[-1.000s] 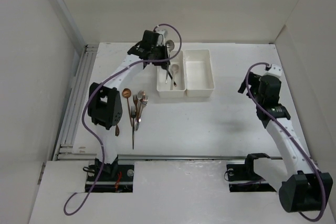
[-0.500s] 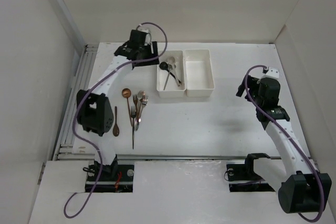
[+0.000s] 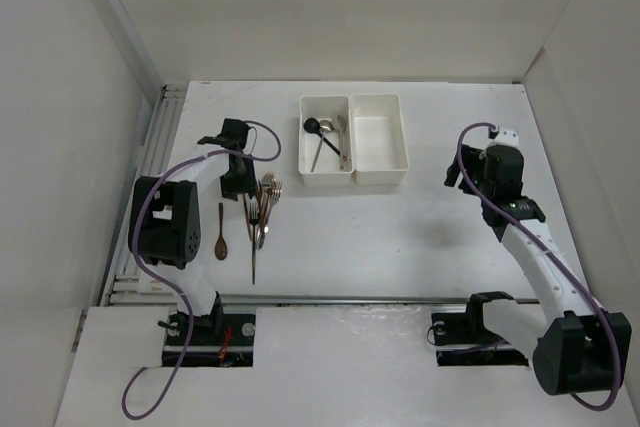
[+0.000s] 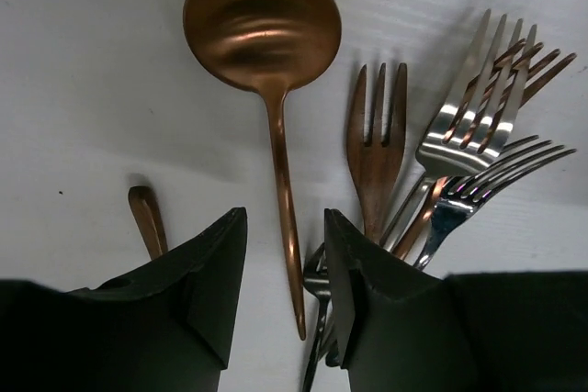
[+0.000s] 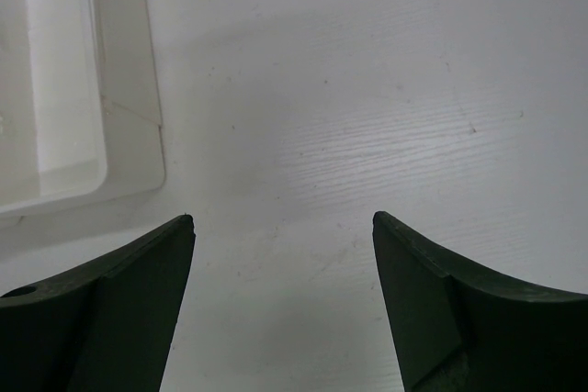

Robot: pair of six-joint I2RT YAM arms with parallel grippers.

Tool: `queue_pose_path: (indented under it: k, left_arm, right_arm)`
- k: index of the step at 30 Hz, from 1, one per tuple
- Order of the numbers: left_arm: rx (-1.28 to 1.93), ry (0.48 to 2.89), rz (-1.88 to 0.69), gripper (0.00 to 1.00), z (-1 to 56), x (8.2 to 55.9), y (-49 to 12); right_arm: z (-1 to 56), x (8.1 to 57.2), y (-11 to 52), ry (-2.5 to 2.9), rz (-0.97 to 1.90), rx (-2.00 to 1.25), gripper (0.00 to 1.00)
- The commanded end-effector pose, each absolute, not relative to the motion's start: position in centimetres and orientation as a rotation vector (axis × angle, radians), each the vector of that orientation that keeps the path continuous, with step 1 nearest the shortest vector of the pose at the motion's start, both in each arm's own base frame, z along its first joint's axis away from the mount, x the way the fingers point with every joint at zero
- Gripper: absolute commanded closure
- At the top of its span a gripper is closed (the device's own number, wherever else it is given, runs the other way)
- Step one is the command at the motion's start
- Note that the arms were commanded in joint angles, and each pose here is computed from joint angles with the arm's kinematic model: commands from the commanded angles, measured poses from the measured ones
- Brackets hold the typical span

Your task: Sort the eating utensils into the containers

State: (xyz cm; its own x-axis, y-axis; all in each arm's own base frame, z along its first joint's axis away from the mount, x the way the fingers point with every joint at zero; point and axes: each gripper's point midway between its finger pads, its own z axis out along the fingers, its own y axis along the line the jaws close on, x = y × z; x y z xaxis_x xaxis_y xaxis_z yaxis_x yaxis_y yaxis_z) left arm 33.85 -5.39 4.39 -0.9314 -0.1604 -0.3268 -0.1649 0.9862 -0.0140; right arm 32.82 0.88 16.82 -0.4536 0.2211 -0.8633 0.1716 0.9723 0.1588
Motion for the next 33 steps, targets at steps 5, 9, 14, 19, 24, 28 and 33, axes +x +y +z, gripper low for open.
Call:
queue_pose_path:
  k: [5,9,14,19,24,28,33]
  left_arm:
    - [-0.235,2.776,0.058,0.66,3.2,34.1,-3.7]
    - [-0.276,2.851,0.042,0.73,0.6,33.0,-3.4]
    - [-0.256,2.895,0.021,0.74,-1.0,32.1,-3.7]
    - [-0.256,2.933,0.014,1.0,-2.3,32.3,-3.9]
    - [-0.259,2.855,-0.067,1.0,1.0,35.6,-4.6]
    - [-0.199,2.61,-0.044,1.0,8.9,40.9,-4.1]
    - [-0.135,2.344,-0.208,1.0,20.5,46.4,-7.4]
  right_arm:
    - [19.4,33.2,1.0,1.974,0.078,0.288,0.17]
    - [20.4,32.9,0.8,1.942,0.069,0.283,0.17]
    - [21.3,32.5,-0.1,1.926,0.018,0.304,0.17]
    - [21.3,32.5,-0.3,1.924,0.009,0.31,0.17]
    - [21.2,33.0,0.3,1.946,0.031,0.266,0.18]
    - [20.9,33.4,0.8,1.963,0.054,0.25,0.17]
    - [20.6,34.0,1.2,1.978,0.067,0.227,0.16]
